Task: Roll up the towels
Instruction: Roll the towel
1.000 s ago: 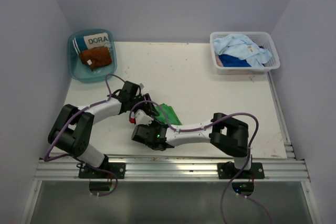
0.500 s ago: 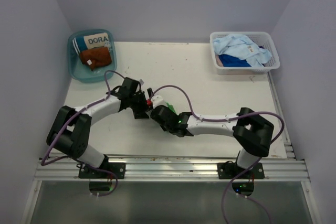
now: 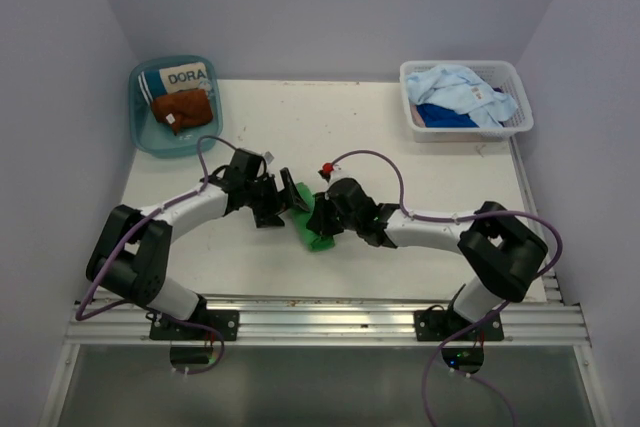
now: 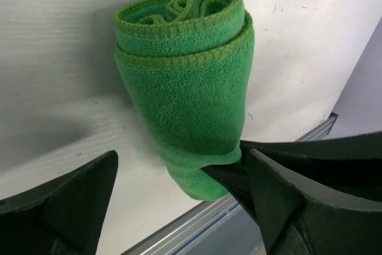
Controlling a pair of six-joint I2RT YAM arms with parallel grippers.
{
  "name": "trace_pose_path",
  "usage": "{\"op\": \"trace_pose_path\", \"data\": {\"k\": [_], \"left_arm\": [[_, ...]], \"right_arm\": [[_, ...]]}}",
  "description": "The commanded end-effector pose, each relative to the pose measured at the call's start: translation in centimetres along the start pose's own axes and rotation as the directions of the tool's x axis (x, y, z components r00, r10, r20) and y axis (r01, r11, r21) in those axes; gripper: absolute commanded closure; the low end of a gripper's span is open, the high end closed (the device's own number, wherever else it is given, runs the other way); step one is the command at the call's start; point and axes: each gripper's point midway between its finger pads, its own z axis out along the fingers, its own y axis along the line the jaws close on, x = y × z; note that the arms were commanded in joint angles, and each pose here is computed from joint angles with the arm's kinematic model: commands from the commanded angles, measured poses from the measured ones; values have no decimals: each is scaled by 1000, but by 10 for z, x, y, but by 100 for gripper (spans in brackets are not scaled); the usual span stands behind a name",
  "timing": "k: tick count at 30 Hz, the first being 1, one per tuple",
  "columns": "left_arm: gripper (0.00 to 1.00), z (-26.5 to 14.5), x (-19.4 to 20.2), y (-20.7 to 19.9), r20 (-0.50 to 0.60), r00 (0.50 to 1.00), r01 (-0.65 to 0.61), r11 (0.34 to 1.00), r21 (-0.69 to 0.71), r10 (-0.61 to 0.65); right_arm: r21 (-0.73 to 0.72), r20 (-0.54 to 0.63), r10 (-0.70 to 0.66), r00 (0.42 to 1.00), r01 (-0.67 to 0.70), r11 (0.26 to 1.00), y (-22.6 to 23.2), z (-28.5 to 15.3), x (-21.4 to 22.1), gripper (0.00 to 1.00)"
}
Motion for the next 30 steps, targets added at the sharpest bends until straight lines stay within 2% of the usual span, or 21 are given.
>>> {"op": "trace_pose_path", "data": {"k": [1, 9, 15, 19, 23, 24, 26, 28, 29, 30], "left_arm": [[9, 0, 0, -7, 3, 1000, 3, 999, 54, -3], [11, 10, 4, -1, -20, 1000, 10, 999, 48, -9], [12, 14, 1, -3, -14, 1000, 9, 998, 59, -9], [21, 19, 0, -3, -20, 1000, 11, 999, 53, -10], [30, 22, 2, -1, -30, 999, 15, 999, 40, -14], [32, 23, 3, 0, -31, 999, 18, 999, 33, -17], [36, 23, 3, 1, -32, 999, 21, 999, 25, -20], [39, 22, 3, 1, -29, 999, 27, 999, 19, -26], [40, 22, 2, 1, -27, 999, 29, 999, 19, -29], [41, 21, 2, 0, -25, 999, 34, 999, 17, -33]], "right_arm": [[-191, -37, 173, 984, -176, 966, 28, -7, -2, 99], [-357, -97, 328, 940, -341, 870, 25, -9, -5, 99], [-417, -171, 414, 894, -446, 792, 22, -3, 2, 99], [-408, -190, 433, 881, -472, 782, 18, 0, 9, 96], [-378, -154, 412, 898, -439, 815, 12, -2, 6, 79], [-317, -173, 412, 895, -447, 837, 4, -3, 14, 68], [-272, -91, 363, 928, -373, 887, -3, -10, -1, 54], [-169, -85, 305, 949, -315, 934, -20, -16, 6, 47], [-144, -4, 271, 963, -269, 952, -18, -25, -17, 44], [-62, -29, 242, 970, -244, 968, -29, -31, -8, 39]]}}
